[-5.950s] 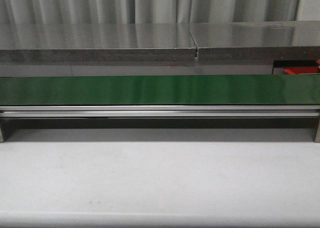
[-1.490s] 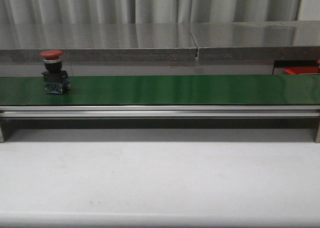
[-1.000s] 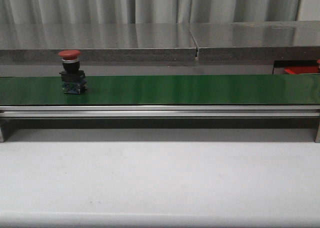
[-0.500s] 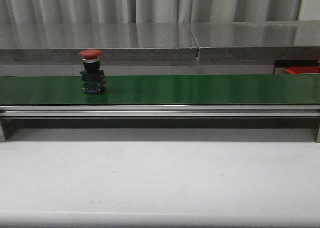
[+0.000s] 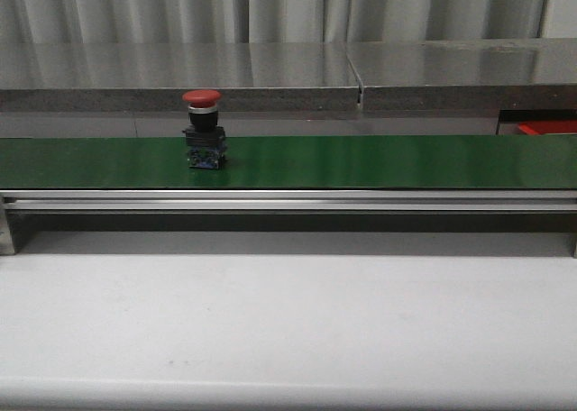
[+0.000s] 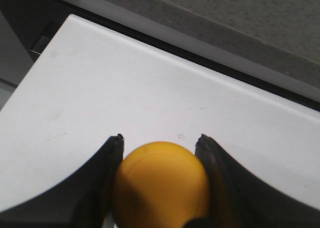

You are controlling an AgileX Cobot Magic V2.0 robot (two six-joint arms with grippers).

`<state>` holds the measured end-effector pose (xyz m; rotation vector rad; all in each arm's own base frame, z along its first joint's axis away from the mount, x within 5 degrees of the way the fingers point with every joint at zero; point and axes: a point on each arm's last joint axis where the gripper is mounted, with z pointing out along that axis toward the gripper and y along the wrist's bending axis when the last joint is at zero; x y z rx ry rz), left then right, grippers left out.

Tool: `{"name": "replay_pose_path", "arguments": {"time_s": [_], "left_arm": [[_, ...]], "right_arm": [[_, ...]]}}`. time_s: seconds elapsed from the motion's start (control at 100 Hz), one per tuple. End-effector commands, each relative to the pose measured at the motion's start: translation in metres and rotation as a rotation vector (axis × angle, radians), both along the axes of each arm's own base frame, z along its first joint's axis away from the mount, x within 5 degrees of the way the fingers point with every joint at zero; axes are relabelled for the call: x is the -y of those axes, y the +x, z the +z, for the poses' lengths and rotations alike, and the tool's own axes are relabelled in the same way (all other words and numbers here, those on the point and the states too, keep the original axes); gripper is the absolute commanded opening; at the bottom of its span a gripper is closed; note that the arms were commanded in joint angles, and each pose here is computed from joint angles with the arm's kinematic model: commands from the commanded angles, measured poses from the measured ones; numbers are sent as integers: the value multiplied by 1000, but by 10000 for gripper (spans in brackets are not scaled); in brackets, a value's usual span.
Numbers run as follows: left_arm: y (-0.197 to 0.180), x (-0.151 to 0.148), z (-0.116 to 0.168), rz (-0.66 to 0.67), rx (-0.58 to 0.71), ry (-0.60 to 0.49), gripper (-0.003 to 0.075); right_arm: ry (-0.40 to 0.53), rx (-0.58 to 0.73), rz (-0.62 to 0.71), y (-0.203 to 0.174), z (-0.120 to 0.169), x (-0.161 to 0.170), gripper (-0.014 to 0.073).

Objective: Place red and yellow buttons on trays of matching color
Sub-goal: 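Grasp the yellow button with the left gripper, set it on the belt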

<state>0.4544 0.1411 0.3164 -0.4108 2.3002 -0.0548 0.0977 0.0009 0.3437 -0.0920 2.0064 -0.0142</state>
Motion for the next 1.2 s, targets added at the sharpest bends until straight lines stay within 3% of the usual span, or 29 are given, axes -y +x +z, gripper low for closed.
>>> {"name": "replay_pose_path", "arguments": {"time_s": [0.0,0.18,0.51,0.72,0.93,1.03,1.19], "left_arm": [[-17,27,51,-34,146,17,-19],[-39,69,49,-97,161,19,-19],[-49,123,-11,-198,91,12,-19],[-52,133,-35,-211,88,20,-19],[-52,133,-36,-211,83,19,-10],[-52,133,-36,-213,83,21,60],[-51,133,-38,-214,77,22,277]], "right_arm": [[-5,86,-4,1,13,0,-117],[-5,86,-4,1,13,0,-117],[-5,86,-4,1,13,0,-117],[-5,86,-4,1,13,0,-117],[-5,86,-4,1,13,0,-117],[-5,86,-4,1,13,0,-117],[-5,86,-4,1,13,0,-117]]}}
